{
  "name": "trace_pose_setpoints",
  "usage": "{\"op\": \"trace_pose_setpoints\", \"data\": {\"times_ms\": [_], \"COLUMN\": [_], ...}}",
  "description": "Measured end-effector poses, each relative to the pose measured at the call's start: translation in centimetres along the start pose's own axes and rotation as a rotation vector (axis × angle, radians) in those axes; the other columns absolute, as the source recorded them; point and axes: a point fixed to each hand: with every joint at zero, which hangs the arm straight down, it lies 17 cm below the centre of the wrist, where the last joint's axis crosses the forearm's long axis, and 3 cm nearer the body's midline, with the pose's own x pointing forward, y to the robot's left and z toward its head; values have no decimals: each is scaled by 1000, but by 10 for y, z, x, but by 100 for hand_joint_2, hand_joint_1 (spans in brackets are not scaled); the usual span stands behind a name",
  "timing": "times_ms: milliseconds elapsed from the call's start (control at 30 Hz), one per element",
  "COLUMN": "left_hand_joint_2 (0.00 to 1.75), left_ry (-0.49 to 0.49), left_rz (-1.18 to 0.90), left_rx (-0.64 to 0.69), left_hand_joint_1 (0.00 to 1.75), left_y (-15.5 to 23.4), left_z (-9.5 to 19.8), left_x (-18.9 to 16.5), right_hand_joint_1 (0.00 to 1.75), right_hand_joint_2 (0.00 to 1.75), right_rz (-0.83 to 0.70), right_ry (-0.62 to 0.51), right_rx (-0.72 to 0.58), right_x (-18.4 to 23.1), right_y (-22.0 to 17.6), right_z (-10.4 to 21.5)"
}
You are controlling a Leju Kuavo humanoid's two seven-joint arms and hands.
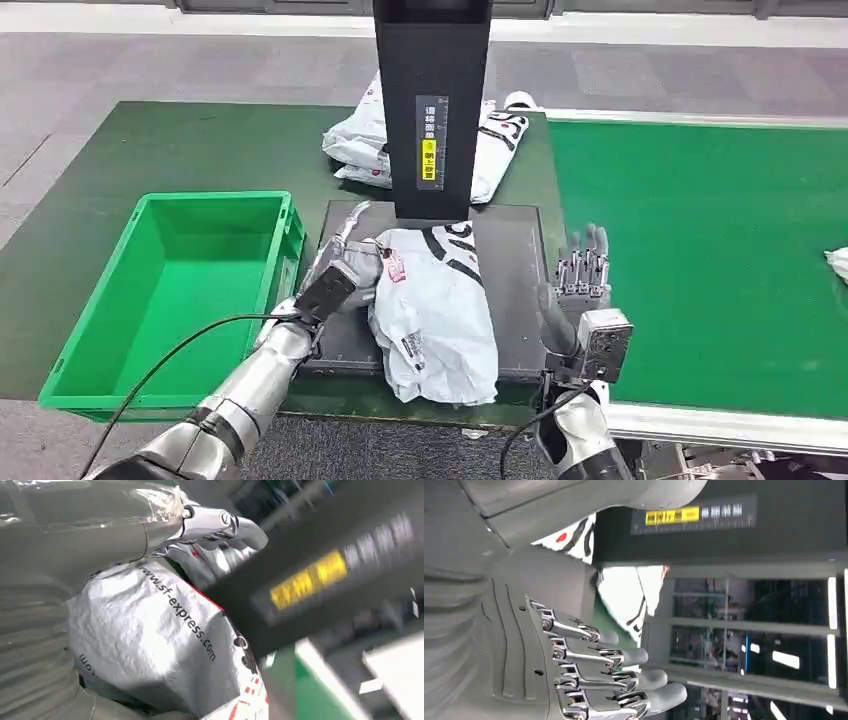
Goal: Moved the parcel from conveyor to table for the left to box.
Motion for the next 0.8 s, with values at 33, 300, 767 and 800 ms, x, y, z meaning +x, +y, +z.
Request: {"op": "trace_pose_setpoints", "data": {"times_ms": [33, 300, 767, 800], "left_hand_joint_2": [175, 175, 175, 175], "left_ry": [-1, 38, -41, -42], "left_rz": [-21, -387, -860, -861], "left_rx": [-24, -364, -388, -388], "left_hand_joint_1": [0, 175, 175, 175], "left_y": [-3, -52, -26, -26], "left_z": [1, 18, -12, -12], "left_x": [-2, -35, -38, -38], "right_hand_joint_1": [0, 0, 0, 0], "right_hand_joint_2": [175, 175, 175, 175], "right_rz": [1, -7, -2, -4], "right_ry": [1, 35, 55, 54], "right_rx": [-8, -24, -8, -7], "right_x": [0, -5, 4, 4], "right_y": [-4, -19, -31, -31], "right_z": [0, -3, 17, 17]}}
